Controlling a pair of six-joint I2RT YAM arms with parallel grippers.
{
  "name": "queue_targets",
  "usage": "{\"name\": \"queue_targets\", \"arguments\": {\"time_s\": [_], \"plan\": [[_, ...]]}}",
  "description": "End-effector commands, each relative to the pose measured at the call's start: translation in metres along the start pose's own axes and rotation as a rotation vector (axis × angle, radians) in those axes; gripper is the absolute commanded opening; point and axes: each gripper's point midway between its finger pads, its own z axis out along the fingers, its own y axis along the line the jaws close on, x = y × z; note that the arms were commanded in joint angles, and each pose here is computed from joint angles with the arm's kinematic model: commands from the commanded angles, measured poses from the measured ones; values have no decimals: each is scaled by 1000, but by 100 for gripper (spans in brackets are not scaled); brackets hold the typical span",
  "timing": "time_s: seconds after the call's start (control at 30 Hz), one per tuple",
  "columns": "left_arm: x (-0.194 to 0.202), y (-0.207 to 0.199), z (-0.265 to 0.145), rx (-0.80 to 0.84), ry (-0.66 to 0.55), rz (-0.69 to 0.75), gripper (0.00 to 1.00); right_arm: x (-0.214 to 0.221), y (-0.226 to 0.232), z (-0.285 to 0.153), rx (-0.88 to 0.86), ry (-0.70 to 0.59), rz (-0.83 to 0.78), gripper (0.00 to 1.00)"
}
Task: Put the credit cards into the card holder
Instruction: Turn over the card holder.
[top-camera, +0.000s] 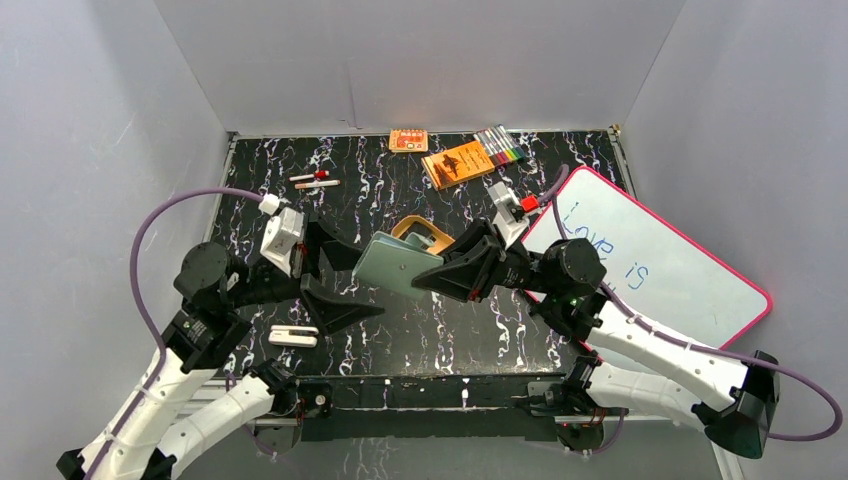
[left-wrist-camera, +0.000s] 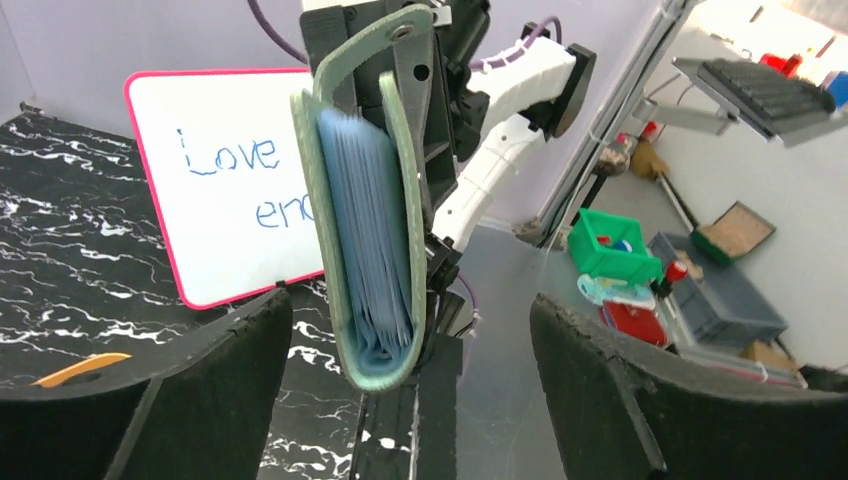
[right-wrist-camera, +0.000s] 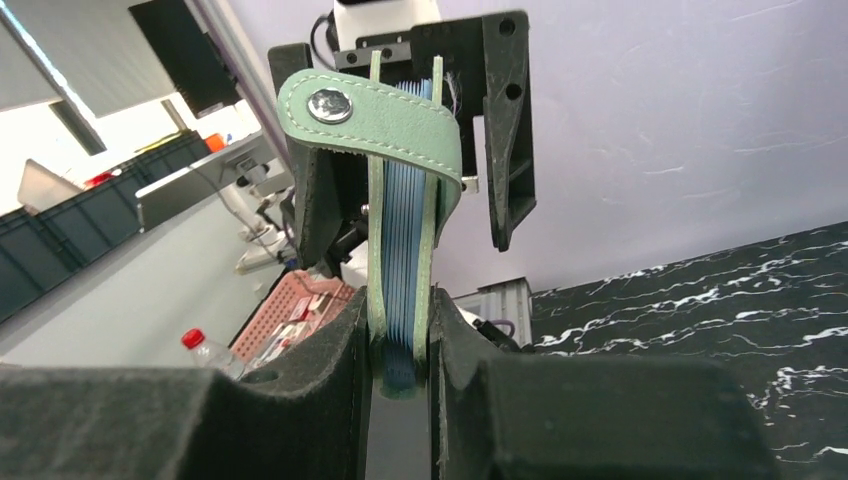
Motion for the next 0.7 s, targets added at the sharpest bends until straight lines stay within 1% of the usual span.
{"name": "queue_targets", "arguments": {"time_s": [0.0, 0.13, 0.2, 0.33, 0.47, 0.6, 0.67], "plan": [[-31, 3, 3, -15, -220, -64, 86, -56, 17, -6, -24, -283, -111, 0], [-45, 18, 0, -46, -426, -157, 87, -67, 10, -8, -2, -375, -112, 0], [-51, 27, 0, -62, -492, -199, 87, -72, 5, -7, 15, -412, -105, 0], [-57, 41, 8, -66, -544, -255, 85, -79, -4, -8, 54, -467, -94, 0], [-68, 45, 13, -29, -605, -294, 83, -80, -14, -8, 93, -497, -82, 0], [-73, 52, 15, -32, -640, -297, 81, -76, -22, -6, 110, -503, -62, 0], [-75, 54, 16, -35, -647, -295, 78, -75, -25, -5, 116, -507, -51, 0]]}}
